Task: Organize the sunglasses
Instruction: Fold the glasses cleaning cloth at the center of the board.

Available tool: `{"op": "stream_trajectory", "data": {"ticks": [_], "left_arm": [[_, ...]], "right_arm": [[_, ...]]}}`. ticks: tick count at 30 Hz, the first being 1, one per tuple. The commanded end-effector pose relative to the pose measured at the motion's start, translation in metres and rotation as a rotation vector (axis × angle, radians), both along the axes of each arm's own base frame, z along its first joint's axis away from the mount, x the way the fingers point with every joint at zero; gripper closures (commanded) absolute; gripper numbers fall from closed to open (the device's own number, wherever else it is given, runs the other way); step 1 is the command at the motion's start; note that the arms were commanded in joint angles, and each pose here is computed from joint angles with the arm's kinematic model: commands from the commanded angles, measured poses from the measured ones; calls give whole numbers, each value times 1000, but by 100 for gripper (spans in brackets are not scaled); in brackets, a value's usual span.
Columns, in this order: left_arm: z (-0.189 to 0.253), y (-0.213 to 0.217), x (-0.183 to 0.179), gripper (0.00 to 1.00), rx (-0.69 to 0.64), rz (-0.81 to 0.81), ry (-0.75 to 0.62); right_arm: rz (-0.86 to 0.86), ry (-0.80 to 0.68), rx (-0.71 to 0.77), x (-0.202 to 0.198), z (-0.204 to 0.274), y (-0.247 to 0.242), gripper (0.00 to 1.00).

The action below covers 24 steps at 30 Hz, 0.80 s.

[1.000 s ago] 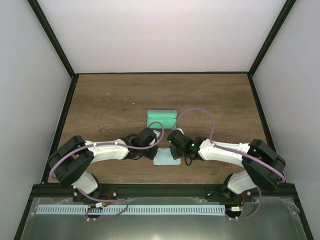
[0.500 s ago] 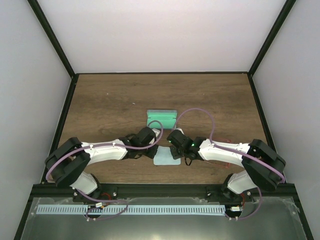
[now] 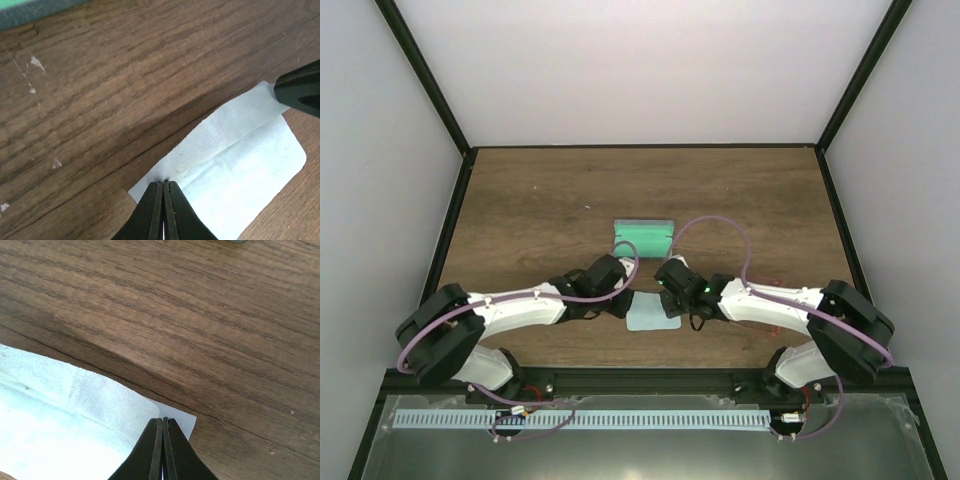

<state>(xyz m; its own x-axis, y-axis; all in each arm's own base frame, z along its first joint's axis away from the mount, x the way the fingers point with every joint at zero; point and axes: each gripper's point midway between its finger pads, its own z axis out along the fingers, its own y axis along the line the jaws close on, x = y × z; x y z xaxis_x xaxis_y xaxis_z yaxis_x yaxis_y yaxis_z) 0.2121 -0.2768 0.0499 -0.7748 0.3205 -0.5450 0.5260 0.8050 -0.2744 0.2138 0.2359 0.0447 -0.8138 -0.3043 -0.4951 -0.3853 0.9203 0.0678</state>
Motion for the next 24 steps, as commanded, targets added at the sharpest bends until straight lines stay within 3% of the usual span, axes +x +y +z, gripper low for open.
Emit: {"op": "stream_trajectory", "data": {"ticks": [1, 24], "left_arm": [[-2, -1, -9, 96, -15, -14, 16], [-14, -2, -28, 96, -27, -43, 53]], "right_arm": [[-9, -13, 25, -2, 7, 1, 99], [0, 3, 44, -10, 3, -3, 99]]}}
